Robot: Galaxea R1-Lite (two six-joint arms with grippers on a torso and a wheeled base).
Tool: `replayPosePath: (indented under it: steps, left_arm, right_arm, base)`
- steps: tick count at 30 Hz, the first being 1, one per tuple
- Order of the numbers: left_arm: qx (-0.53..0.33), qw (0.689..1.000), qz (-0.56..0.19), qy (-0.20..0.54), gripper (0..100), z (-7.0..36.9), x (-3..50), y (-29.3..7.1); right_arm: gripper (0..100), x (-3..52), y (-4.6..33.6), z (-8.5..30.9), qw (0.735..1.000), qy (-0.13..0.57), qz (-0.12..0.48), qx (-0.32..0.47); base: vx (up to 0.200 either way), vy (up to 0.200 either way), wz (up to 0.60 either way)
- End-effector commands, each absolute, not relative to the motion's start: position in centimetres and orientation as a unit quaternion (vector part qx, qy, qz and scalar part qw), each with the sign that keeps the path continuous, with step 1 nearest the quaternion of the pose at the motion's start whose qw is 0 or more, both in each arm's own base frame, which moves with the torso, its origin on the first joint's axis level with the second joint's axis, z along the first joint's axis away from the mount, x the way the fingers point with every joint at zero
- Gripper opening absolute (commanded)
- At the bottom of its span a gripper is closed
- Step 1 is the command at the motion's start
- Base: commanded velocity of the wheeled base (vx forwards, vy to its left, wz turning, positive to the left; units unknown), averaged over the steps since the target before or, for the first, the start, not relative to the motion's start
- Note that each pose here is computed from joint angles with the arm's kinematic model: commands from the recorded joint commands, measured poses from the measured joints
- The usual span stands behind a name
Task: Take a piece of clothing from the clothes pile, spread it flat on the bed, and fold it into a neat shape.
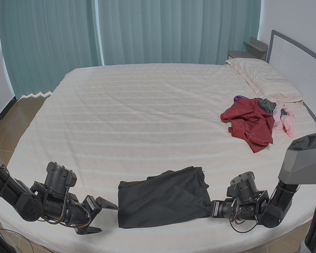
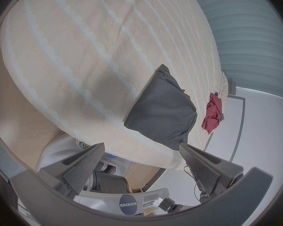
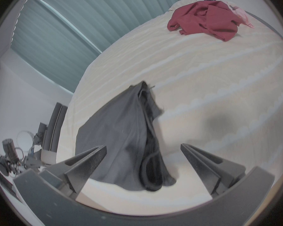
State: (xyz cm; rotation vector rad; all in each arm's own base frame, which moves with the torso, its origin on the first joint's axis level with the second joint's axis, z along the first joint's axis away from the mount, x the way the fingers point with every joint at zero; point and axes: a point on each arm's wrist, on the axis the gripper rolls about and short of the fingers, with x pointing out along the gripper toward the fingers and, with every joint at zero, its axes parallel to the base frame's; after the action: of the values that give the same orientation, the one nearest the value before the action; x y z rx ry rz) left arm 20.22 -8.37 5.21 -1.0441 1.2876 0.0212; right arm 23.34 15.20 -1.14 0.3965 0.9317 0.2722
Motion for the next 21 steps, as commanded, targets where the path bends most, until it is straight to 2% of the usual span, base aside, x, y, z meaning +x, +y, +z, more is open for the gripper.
replayPosePath:
  steps: [1,21]
  left_arm:
    - [-0.465,0.676,0.009,0.572,100,5.2,20.2,-8.4]
    - [-0.465,0.676,0.009,0.572,100,5.2,20.2,-8.4]
  right_arm:
    - [0,22.9,14.7,-1.1,0.865,0.449,0.125,0.187]
    - [0,21.5,13.9,-1.4,0.859,0.466,0.117,0.177]
  base:
    - [0.0,0.0,0.0]
    - [0.0,0.0,0.0]
